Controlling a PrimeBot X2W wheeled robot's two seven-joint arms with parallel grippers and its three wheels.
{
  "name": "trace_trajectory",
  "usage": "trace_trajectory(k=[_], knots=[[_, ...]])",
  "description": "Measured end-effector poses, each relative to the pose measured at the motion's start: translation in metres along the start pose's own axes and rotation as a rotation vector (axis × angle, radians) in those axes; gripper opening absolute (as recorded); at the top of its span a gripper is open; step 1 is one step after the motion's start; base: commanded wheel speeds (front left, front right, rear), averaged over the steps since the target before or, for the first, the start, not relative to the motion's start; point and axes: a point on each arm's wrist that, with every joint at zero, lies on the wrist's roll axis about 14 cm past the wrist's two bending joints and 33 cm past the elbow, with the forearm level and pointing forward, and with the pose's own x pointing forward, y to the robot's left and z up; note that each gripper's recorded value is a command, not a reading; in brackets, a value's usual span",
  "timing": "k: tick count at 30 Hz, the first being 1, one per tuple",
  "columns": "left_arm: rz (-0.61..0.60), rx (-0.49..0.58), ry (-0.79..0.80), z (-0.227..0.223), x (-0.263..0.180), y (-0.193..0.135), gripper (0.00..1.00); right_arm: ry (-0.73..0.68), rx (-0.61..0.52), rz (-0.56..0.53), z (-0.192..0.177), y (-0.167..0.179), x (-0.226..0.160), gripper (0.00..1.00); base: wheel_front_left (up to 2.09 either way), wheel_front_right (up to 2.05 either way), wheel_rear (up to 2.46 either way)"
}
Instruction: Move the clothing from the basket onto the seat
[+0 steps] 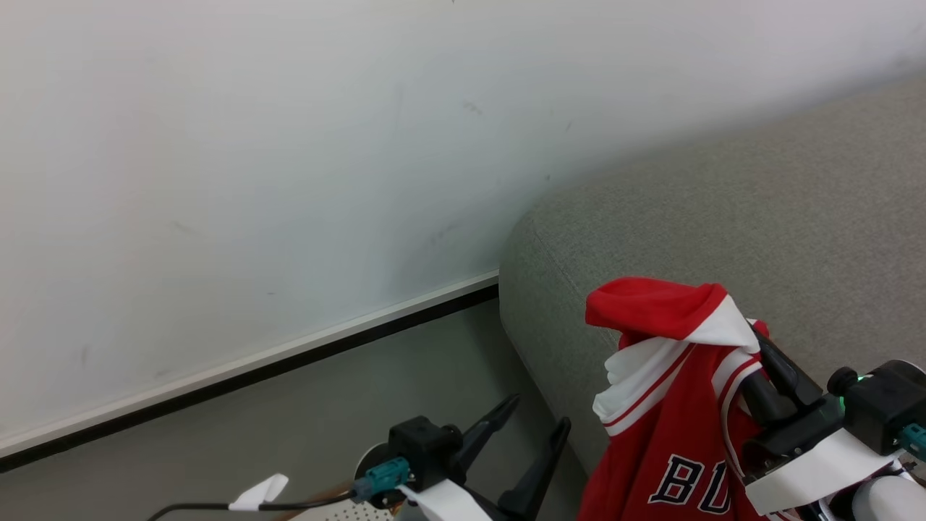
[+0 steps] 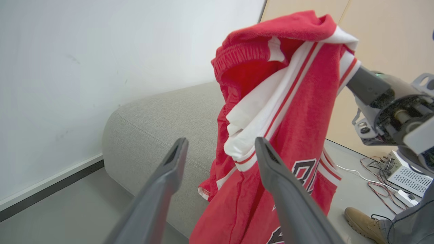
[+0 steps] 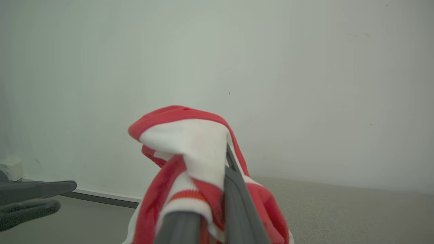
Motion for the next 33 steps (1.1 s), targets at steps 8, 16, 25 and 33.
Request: trace_trajectory(k=[8,16,25,33], knots=[[0.009,-0.028,0.002,-0.004,0.002,0.008,1.00,0.039,0.038,-0.041,-0.007,-0.012,0.012,0.00,0.00,0.00,0.00],[0.033,0.000,-0.018,0.001,0.008,0.043,1.00,-0.005,0.030,-0.071,0.024,-0.044,0.074,0.00,0.00,0.00,0.00],[0.028,0.055,-0.094,0.023,0.033,0.103,1.00,-0.101,-0.030,-0.240,0.080,-0.137,0.174,0.00,0.00,0.00,0.00],[0.059,0.040,-0.108,0.004,0.039,0.153,1.00,-0.174,-0.118,-0.385,0.090,-0.193,0.257,0.00,0.00,0.00,0.00]])
